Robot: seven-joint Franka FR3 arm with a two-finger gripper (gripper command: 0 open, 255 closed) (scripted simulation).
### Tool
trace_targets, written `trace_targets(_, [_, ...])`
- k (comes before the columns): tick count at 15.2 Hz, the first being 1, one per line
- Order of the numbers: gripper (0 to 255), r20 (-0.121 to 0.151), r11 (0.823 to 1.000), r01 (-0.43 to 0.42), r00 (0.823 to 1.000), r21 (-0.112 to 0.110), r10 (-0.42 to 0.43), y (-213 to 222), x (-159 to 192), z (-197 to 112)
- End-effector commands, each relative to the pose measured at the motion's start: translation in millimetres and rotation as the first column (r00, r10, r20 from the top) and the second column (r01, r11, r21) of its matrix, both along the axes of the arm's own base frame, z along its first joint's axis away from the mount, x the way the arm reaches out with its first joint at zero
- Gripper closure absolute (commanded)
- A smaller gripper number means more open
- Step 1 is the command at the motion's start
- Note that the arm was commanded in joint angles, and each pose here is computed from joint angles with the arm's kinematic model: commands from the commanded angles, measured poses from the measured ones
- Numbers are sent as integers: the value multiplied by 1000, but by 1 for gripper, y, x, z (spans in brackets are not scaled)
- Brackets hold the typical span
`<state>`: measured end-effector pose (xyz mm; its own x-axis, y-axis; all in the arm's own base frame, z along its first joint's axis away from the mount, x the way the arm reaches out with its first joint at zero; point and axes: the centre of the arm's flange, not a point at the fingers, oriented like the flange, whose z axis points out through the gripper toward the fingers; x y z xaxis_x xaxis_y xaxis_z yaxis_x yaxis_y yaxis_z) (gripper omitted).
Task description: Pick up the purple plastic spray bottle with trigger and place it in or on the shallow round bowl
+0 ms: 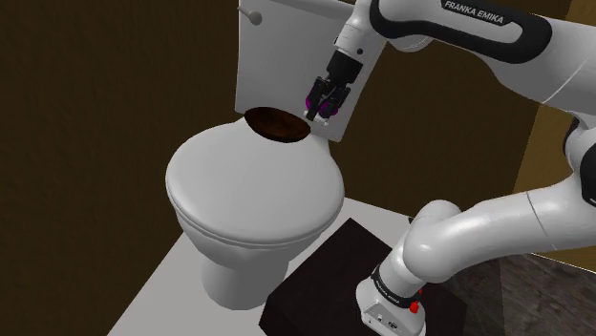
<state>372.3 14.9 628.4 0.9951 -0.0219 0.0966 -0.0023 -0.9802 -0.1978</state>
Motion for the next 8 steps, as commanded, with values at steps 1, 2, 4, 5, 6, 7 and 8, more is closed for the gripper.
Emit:
trace_targets(1, [255, 1, 1000, 0, 1000, 1, 0, 14, 23, 1])
trace_targets(2, [255, 1, 1000, 0, 1000, 1, 0, 21, 34, 2])
trace_targets(4, [255, 1, 1000, 0, 1000, 1, 0, 35, 57, 3])
trace_targets(5, [255, 1, 1000, 0, 1000, 1, 0, 42, 68, 3])
trace_targets(6, [255, 1, 1000, 0, 1000, 1, 0, 48, 80, 4])
trace_targets(7, [255, 1, 1000, 0, 1000, 1, 0, 56, 91, 5])
trace_targets(8, [255, 1, 1000, 0, 1000, 1, 0, 56, 91, -1])
